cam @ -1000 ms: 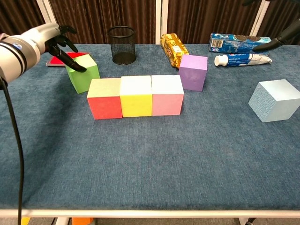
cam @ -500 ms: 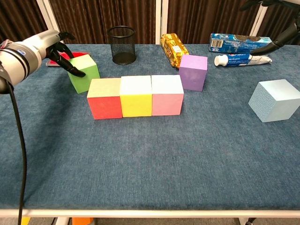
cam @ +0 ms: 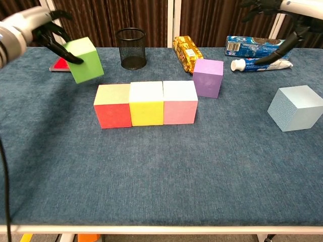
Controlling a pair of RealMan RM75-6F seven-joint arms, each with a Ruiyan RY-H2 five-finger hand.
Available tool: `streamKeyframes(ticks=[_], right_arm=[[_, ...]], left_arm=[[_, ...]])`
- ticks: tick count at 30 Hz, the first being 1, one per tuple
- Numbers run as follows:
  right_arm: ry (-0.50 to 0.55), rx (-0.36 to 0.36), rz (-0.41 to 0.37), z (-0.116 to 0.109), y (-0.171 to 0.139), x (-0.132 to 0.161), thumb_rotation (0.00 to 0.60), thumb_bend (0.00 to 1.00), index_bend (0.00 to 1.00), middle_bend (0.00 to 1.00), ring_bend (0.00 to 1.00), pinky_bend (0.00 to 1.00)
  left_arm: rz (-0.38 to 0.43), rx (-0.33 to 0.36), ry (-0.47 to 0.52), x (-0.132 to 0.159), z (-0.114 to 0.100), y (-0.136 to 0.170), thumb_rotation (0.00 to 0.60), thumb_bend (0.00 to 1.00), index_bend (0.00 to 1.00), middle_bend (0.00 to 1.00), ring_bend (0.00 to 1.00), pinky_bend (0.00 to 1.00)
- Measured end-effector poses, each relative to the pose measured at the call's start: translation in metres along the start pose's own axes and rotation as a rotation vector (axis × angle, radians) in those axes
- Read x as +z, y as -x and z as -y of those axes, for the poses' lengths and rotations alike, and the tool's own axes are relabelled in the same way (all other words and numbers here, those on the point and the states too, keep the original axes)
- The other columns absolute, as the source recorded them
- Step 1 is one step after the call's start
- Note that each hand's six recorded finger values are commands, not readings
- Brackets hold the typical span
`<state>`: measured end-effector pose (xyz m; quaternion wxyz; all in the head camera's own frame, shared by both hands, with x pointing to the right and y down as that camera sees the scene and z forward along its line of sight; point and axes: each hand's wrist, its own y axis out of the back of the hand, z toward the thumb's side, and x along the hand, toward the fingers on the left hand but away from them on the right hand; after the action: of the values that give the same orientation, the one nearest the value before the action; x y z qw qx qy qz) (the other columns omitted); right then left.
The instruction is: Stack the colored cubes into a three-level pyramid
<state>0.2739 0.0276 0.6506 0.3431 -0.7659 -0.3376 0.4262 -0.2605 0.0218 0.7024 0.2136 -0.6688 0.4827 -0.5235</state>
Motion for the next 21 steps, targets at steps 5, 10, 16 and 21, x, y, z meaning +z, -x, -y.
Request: streamKeyframes(ticks=[5,10,16,21], right_arm=[[-0.029,0.0,0.033,0.006,0.022,0.008,0.6,0.0,0.0,0.15,0.0,0.0],[-0.035,0.028,0.083,0.017,0.047,0.017,0.6,0.0,0.0,0.15,0.0,0.0],[-0.024,0.089,0.129,0.037,0.071,0.029,0.6,0.0,0.0,0.15,0.0,0.0],[-0.043,0.124,0.147,0.049,0.081,0.037,0.6,0.0,0.0,0.16,0.0,0.0]], left_arm=[[0.07,-0.001,-0.009,-0.008,-0.02,0.013,0.6,0.09,0.08,0.47,0.13,0.21],[0.111,-0.02,0.0,-0.019,-0.032,0.026,0.6,0.09,0.08,0.47,0.13,0.21],[0.121,-0.049,0.024,-0.03,-0.038,0.034,0.6,0.09,0.08,0.47,0.13,0.21],[0.136,-0.064,0.037,-0.034,-0.043,0.038,0.6,0.09,0.08,0.47,0.13,0.21]])
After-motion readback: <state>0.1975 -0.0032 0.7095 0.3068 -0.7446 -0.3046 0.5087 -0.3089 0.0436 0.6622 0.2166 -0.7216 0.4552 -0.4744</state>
